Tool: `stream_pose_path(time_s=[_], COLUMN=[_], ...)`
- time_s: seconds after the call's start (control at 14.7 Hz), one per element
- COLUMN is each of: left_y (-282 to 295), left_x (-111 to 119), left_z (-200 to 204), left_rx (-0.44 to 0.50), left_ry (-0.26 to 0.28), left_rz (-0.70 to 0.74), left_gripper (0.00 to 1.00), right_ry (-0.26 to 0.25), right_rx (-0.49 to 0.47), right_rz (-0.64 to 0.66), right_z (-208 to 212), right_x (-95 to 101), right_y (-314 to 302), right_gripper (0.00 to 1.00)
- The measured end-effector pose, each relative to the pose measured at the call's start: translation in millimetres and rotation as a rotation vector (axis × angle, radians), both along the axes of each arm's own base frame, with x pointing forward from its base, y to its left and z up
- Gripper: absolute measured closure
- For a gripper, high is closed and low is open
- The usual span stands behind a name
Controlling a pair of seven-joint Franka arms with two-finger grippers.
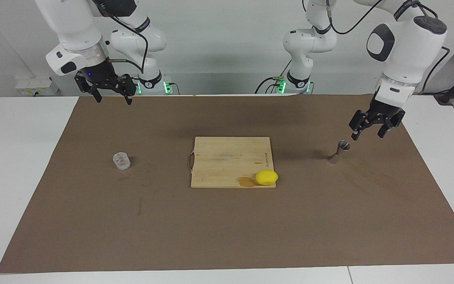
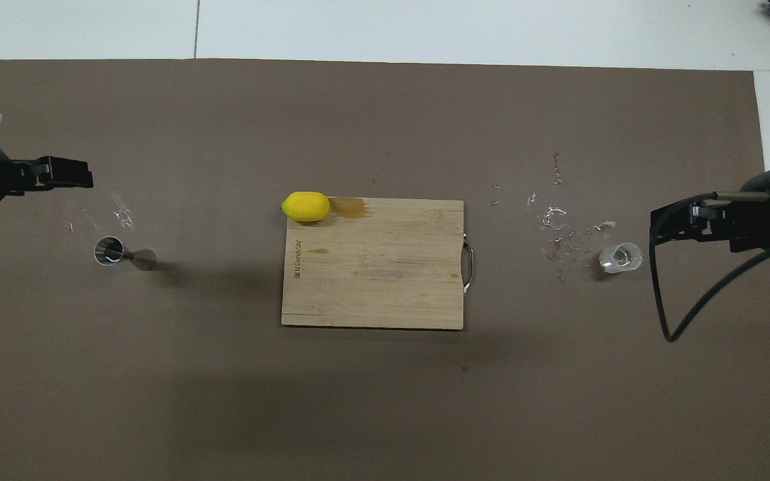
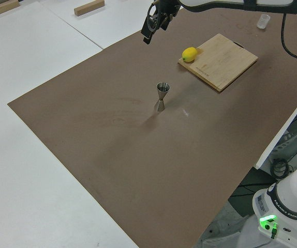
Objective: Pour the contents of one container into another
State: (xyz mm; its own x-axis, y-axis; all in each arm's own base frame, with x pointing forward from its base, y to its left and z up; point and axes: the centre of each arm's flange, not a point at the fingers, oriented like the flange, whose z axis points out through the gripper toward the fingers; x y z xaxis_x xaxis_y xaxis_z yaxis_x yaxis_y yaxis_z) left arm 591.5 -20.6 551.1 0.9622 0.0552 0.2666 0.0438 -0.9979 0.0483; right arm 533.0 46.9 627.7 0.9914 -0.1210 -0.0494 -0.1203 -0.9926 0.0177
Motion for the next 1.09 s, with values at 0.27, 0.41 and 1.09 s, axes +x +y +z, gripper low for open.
stream_pose_path(time_s=[0.27,0.41,1.09], left_y=[5.4,11.4,27.9], left_x=[9.8,8.7,-20.0], left_z=[-0.9,-6.0,-17.5], left_rx=[0.003,0.004,-0.107], left_ry=[-0.063,-0.052,0.169], left_rz=[0.01,0.02,0.109], left_gripper=[0.0,0.0,0.0], right_ry=[0.0,-0.002,-0.005], right_rx=[-0.001,0.0,0.001], right_rz=[-0.012,-0.026,-0.056], right_z=[0.1,0.6,0.2], right_x=[0.5,1.3,10.1], right_y=[-6.2,-13.7,-30.0], right_gripper=[0.0,0.0,0.0])
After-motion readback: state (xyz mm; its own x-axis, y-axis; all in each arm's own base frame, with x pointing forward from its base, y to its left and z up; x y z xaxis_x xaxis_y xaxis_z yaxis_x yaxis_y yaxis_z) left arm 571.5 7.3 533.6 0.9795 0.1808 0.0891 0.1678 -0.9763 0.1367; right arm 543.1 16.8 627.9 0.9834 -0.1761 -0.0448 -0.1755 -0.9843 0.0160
